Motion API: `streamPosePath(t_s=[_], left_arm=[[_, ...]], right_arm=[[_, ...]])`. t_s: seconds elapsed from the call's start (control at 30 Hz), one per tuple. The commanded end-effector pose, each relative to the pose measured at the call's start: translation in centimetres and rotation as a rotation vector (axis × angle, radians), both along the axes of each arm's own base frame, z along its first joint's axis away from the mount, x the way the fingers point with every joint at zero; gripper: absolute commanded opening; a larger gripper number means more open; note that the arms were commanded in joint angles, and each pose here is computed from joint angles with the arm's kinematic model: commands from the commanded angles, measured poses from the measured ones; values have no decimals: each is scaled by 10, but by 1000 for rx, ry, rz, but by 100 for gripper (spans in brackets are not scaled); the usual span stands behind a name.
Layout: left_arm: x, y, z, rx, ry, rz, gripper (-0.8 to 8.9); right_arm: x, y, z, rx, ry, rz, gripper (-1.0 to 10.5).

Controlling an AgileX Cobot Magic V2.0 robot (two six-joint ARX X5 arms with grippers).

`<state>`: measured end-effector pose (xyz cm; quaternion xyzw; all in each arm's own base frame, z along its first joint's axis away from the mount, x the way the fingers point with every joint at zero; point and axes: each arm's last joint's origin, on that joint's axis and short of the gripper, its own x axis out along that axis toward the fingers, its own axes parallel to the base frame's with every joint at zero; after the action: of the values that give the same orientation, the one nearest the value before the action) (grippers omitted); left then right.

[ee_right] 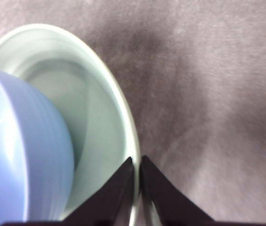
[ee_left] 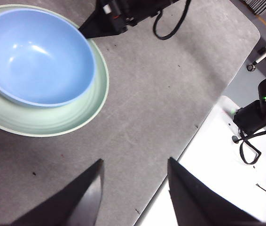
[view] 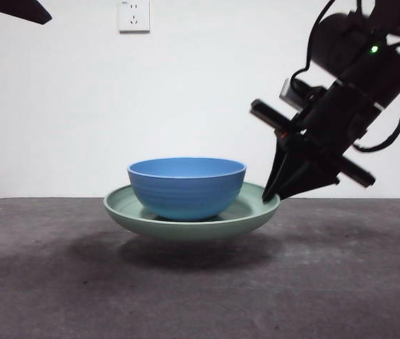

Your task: Pick up the blue bowl, put it on the green plate, put it on desk

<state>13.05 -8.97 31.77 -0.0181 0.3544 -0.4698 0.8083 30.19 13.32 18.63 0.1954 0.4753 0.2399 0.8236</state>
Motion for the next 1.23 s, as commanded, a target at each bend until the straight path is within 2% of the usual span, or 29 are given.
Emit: streamPosePath(t_s=[0.03,0.3,0.53,0.73,0.97,1.1,1.23], left_arm=[[1,-1,3,-6,-14,-15,219],[1,-1,3,-6,-14,-15,219],[1,-1,3,-6,-14,-15,219],[1,-1,3,-6,-14,-15,219],[1,-1,3,-5,-14,-15,219],[1,-1,3,-5,-14,-15,219],[1,-1,3,-5,-17,-16,219]], right_arm=[[8,8,-7,30,22,-19,10],[14,11,-30,0,82,-26,11],[13,11,-32,-11,88,-29,14],[12,10,-27,-6,77,-30,181],[6,7,-2,7,10,-37,181],[-4,1,24,-11,-59,-32,182],[-23,-7,56,-29,-146,18,182]])
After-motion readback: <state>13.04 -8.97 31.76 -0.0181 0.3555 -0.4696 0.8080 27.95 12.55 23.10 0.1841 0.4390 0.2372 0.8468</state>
